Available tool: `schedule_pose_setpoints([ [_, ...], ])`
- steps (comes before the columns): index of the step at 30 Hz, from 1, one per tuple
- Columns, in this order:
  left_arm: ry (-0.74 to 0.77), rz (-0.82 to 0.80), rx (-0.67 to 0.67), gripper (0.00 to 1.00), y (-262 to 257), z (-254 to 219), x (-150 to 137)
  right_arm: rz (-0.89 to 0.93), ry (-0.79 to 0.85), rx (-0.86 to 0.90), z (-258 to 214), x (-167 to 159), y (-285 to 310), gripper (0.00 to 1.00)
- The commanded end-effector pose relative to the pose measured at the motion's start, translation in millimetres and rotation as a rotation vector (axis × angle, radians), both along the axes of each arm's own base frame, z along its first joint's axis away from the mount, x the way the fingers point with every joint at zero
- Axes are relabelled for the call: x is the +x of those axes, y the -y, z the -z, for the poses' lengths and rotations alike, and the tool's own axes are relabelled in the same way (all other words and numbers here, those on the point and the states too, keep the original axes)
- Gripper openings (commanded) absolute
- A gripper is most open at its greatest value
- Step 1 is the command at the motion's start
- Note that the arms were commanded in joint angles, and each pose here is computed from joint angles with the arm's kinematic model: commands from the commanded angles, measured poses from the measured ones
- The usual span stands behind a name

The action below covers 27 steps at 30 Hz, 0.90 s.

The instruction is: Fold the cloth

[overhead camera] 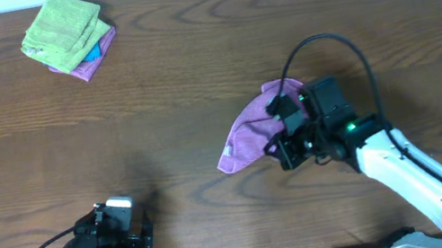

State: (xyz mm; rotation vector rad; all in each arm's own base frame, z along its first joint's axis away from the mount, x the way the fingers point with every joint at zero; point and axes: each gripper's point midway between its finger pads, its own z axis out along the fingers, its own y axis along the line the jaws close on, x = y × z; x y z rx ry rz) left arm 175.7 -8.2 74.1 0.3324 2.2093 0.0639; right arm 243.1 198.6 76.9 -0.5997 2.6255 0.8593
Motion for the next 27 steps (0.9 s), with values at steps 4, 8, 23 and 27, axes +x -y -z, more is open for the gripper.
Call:
schedule_pose_setpoints([
  [4,-0.061,0.003,0.001,0.95,1,19,-7,-0.204,-0.022,0.047,-7,-46,-47,0.02],
  [8,-0.061,0.003,0.001,0.95,1,19,-7,-0.309,-0.019,0.050,-7,-73,-67,0.17],
  [23,-0.061,0.003,0.001,0.95,1,19,-7,-0.200,0.043,0.012,-11,-57,-74,0.50],
  [27,-0.061,0.003,0.000,0.95,1,19,-7,-0.021,0.084,0.003,-24,-25,-51,0.59],
])
